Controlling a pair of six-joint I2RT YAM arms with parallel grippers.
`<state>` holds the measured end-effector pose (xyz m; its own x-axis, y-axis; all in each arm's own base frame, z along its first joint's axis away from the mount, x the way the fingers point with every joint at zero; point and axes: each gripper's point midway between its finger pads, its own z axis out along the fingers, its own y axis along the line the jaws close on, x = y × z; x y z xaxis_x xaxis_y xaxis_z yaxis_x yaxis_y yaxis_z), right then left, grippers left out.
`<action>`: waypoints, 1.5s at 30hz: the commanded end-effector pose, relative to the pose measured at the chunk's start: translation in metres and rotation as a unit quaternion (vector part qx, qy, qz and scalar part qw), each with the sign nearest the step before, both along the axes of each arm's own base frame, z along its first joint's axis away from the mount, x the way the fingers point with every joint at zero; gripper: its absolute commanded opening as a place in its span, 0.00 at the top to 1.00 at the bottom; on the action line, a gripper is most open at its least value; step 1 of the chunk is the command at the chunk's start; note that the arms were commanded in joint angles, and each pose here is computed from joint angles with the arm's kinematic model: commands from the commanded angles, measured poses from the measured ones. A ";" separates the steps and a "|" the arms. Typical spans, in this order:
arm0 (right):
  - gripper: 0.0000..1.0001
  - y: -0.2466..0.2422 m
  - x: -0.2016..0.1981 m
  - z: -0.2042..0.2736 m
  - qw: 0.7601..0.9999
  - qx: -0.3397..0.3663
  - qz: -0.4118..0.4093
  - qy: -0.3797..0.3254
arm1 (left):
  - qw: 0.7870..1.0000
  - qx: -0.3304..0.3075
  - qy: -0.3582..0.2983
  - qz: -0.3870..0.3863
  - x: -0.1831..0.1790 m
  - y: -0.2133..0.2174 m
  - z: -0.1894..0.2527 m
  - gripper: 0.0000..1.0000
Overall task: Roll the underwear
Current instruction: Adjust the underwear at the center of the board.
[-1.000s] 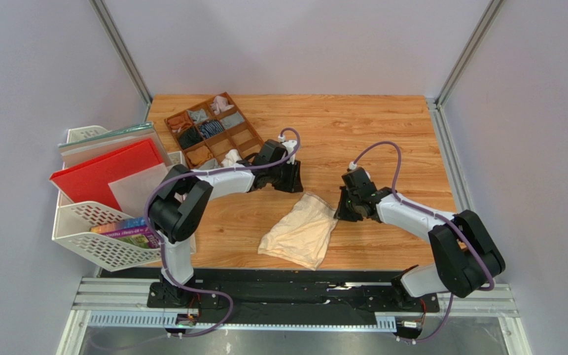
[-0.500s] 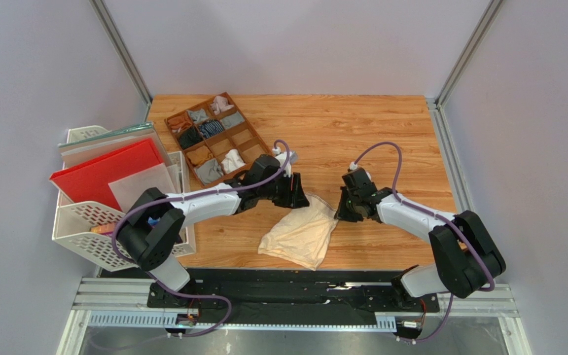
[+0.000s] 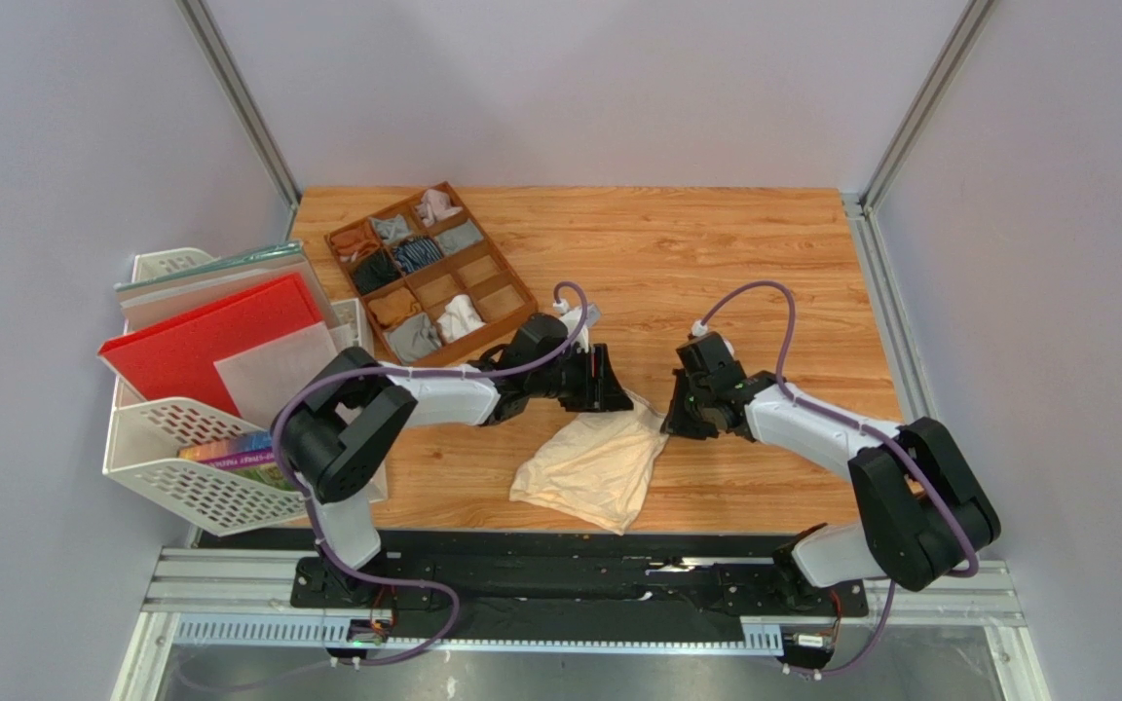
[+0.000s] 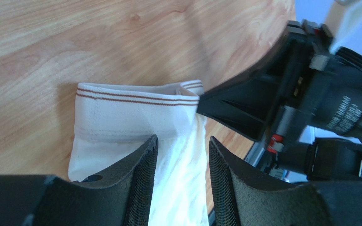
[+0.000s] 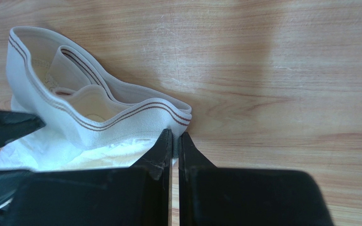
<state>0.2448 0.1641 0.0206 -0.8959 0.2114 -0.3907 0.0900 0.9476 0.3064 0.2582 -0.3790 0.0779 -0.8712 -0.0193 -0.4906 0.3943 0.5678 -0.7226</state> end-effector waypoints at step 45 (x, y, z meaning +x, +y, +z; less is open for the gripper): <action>0.68 0.022 0.009 0.101 0.985 0.087 0.066 -0.132 | 0.993 0.104 -0.058 0.017 0.060 -0.012 -0.040 0.51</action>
<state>0.2329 0.1522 0.0971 -0.8256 0.2088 -0.5242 0.0093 0.9339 0.3574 0.3110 -0.3894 0.0334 -0.8312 0.0251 -0.5554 0.4025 0.7162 -0.5701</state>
